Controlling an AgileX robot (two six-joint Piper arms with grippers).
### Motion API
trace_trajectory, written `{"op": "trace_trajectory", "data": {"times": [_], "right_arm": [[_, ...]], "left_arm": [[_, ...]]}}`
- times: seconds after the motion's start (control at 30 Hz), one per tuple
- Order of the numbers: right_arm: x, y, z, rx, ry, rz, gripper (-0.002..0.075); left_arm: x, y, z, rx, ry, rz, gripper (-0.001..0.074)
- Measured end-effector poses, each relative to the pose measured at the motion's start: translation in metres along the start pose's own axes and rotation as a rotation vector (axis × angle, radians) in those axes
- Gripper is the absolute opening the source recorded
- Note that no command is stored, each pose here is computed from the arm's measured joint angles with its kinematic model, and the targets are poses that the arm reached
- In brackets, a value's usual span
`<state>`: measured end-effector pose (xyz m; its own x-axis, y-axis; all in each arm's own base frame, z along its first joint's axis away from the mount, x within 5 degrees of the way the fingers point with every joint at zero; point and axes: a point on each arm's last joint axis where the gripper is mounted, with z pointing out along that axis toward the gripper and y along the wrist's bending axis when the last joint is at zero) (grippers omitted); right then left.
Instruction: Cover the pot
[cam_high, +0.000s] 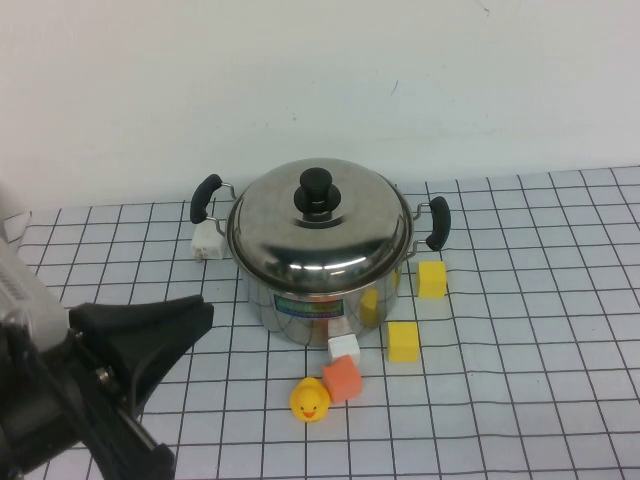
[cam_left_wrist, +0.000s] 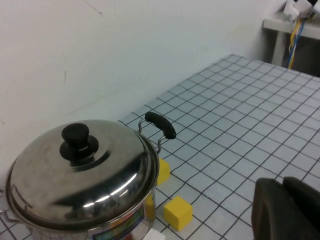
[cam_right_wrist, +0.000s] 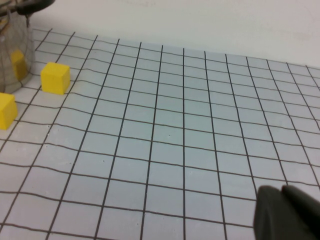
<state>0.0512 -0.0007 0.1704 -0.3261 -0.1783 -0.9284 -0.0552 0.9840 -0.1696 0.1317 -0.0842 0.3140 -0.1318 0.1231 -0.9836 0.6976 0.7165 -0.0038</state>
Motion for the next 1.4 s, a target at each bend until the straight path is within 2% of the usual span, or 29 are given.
{"op": "trace_trajectory", "data": {"times": [0.1,0.2,0.37,0.6,0.7,0.83,1.13,1.3,1.4], "right_arm": [[0.000,0.000,0.000,0.000,0.000,0.000,0.0009],[0.000,0.000,0.000,0.000,0.000,0.000,0.0009],[0.000,0.000,0.000,0.000,0.000,0.000,0.0009],[0.000,0.000,0.000,0.000,0.000,0.000,0.0009],[0.000,0.000,0.000,0.000,0.000,0.000,0.0009],[0.000,0.000,0.000,0.000,0.000,0.000,0.0009],[0.000,0.000,0.000,0.000,0.000,0.000,0.0009],[0.000,0.000,0.000,0.000,0.000,0.000,0.0009],[0.000,0.000,0.000,0.000,0.000,0.000,0.0009]], "left_arm": [[0.001,0.001,0.000,-0.013,0.010,0.010,0.0000],[-0.001,0.005,-0.001,-0.067,-0.013,-0.039,0.0000],[-0.009,0.012,-0.011,-0.213,-0.099,-0.124,0.0000],[-0.002,0.020,-0.044,-0.432,-0.180,-0.088,0.0000],[0.017,0.020,-0.057,-0.507,-0.174,-0.096,0.0000],[0.053,0.019,-0.071,-0.583,-0.161,-0.186,0.0000],[0.132,0.012,-0.076,-0.652,-0.104,-0.329,0.0000],[0.137,0.008,-0.082,-0.666,-0.181,-0.347,0.0000],[0.142,0.006,-0.084,-0.664,-0.166,-0.404,0.0000]]}}
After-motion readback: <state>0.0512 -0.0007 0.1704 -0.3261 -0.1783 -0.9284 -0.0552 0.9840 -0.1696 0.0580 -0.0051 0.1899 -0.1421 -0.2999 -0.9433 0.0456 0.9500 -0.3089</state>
